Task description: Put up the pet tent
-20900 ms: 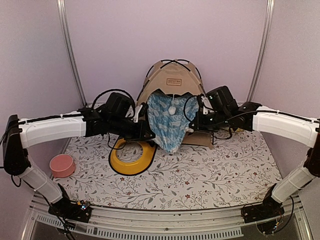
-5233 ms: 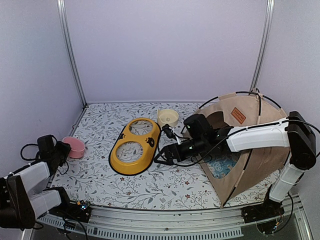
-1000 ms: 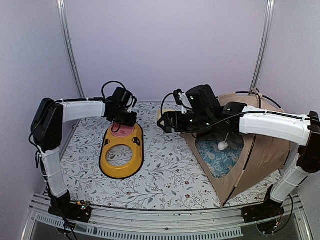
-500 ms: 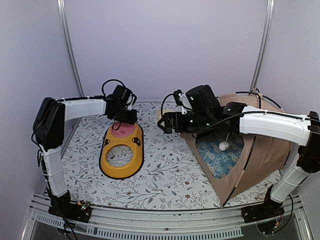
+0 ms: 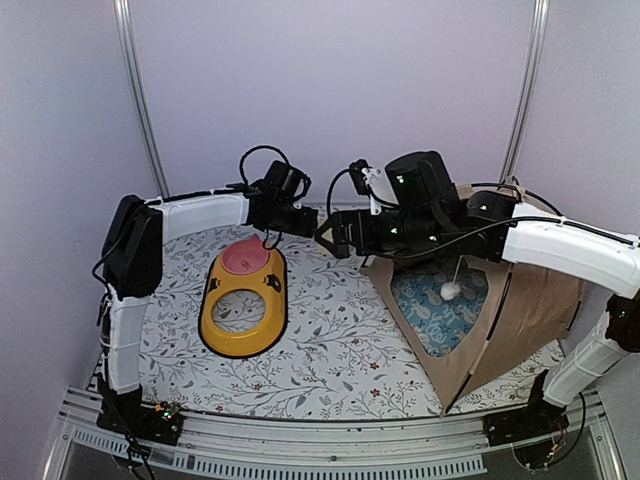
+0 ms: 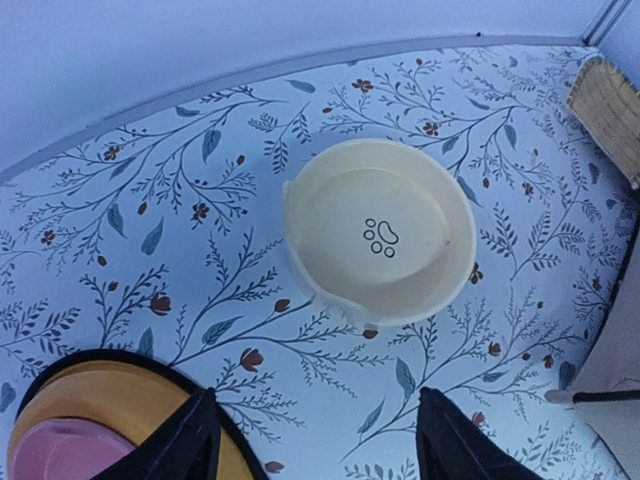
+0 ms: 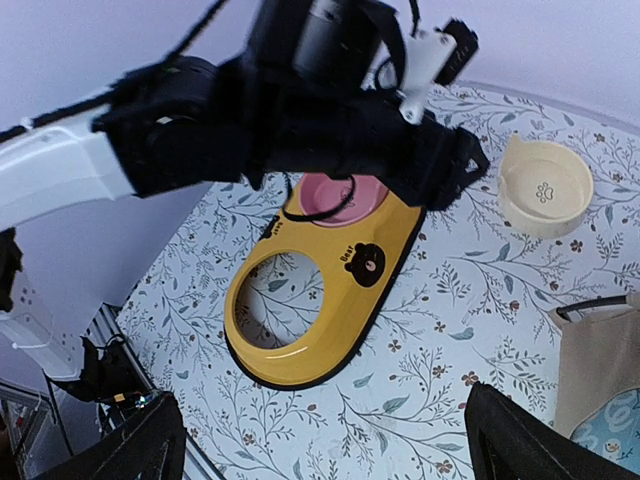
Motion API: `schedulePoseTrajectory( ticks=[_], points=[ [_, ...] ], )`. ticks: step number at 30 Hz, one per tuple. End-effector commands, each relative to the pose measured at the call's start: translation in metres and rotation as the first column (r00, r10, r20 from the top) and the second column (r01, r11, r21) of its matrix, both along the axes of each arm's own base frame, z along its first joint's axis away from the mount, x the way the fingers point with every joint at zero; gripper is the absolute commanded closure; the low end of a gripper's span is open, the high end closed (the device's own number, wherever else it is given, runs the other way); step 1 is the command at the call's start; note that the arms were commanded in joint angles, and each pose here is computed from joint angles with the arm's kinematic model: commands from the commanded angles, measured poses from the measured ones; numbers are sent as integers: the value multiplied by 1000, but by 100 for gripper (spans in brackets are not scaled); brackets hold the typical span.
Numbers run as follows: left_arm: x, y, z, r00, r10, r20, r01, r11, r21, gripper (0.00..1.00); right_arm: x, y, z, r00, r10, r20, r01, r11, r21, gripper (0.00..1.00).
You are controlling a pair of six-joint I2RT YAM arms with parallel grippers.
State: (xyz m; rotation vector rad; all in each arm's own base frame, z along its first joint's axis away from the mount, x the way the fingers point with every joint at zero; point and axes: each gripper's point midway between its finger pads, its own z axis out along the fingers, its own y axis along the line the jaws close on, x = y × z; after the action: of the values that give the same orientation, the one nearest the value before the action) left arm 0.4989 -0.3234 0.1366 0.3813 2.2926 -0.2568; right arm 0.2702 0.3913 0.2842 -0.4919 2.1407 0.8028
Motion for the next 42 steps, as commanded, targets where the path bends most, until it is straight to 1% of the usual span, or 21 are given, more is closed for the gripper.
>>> schedulePoseTrajectory(
  ticks=[1, 8, 15, 19, 22, 30, 38, 42],
  points=[
    [13, -11, -16, 997, 73, -11, -73, 997, -18, 31, -13, -7, 56, 995, 17, 102, -25, 997, 76, 1],
    [31, -28, -35, 992, 124, -17, -124, 990, -72, 30, -22, -9, 64, 994, 30, 109, -41, 994, 98, 1],
    [37, -29, -69, 986, 161, -48, -162, 986, -27, 31, -25, -9, 63, 995, 33, 98, -43, 994, 102, 1],
    [36, -23, -82, 980, 188, -60, -188, 982, 3, 34, -26, -8, 62, 995, 35, 95, -45, 994, 100, 1],
    [33, -13, -84, 976, 212, -54, -211, 977, 30, 38, -27, -8, 60, 995, 35, 90, -44, 994, 98, 1],
    [18, 15, -90, 971, 233, -48, -226, 967, 115, 45, -27, -3, 53, 996, 43, 76, -50, 994, 98, 1],
    [11, 20, -93, 982, 182, -57, -174, 977, 125, 63, -27, 3, 50, 996, 53, 69, -59, 993, 98, 1],
    [14, 16, -100, 983, 171, -74, -161, 980, 117, 67, -28, 4, 49, 996, 54, 66, -60, 993, 97, 1]
  ],
)
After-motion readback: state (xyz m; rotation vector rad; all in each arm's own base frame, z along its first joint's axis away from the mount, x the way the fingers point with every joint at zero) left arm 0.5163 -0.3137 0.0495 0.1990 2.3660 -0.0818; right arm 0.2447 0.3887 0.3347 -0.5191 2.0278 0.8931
